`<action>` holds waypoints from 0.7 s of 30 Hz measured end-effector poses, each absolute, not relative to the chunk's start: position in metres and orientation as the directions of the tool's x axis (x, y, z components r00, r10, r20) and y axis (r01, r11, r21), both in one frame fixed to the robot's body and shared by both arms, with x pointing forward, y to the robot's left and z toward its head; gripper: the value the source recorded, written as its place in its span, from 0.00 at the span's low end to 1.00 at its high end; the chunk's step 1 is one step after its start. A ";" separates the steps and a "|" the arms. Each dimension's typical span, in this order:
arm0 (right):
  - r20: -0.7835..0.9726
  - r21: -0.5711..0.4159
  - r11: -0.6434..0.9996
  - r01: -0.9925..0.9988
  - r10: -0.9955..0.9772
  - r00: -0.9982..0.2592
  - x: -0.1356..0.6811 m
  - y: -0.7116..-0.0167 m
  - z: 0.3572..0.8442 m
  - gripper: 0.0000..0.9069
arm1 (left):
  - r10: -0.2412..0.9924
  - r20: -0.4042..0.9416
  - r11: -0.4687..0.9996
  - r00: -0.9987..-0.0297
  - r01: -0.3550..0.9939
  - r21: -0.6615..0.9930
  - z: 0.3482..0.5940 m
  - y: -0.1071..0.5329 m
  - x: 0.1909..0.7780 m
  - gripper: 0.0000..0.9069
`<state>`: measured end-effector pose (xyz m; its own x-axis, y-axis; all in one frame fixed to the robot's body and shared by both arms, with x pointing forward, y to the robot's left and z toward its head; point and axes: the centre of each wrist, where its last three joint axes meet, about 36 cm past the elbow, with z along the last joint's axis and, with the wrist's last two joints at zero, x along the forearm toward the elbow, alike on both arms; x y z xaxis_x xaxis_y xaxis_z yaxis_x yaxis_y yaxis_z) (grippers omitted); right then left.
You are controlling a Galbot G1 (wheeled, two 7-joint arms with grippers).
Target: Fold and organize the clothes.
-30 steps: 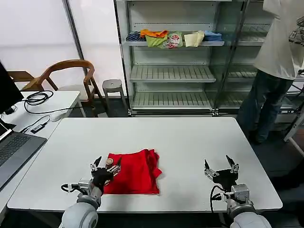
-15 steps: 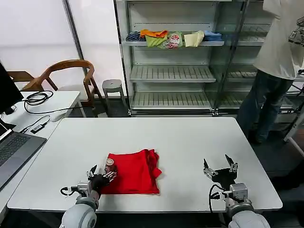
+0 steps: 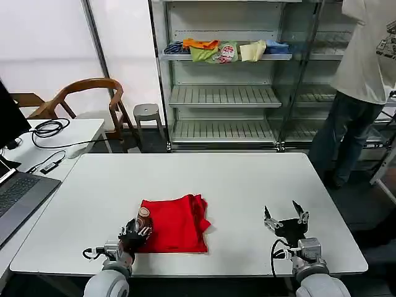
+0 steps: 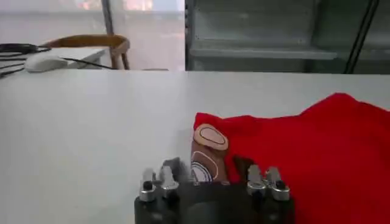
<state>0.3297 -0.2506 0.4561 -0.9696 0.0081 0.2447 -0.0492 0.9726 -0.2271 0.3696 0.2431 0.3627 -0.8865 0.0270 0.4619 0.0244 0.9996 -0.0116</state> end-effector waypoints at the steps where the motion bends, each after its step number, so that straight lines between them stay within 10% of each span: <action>1: 0.245 -0.228 0.973 -0.048 0.009 -0.970 0.329 -0.251 0.456 1.00 | 0.029 0.463 1.000 -0.886 0.025 -0.015 0.362 0.243 0.370 0.02; 21: 0.241 -0.233 0.971 -0.048 0.010 -0.971 0.321 -0.248 0.459 1.00 | 0.087 0.426 0.996 -0.901 0.068 -0.061 0.386 0.256 0.373 0.02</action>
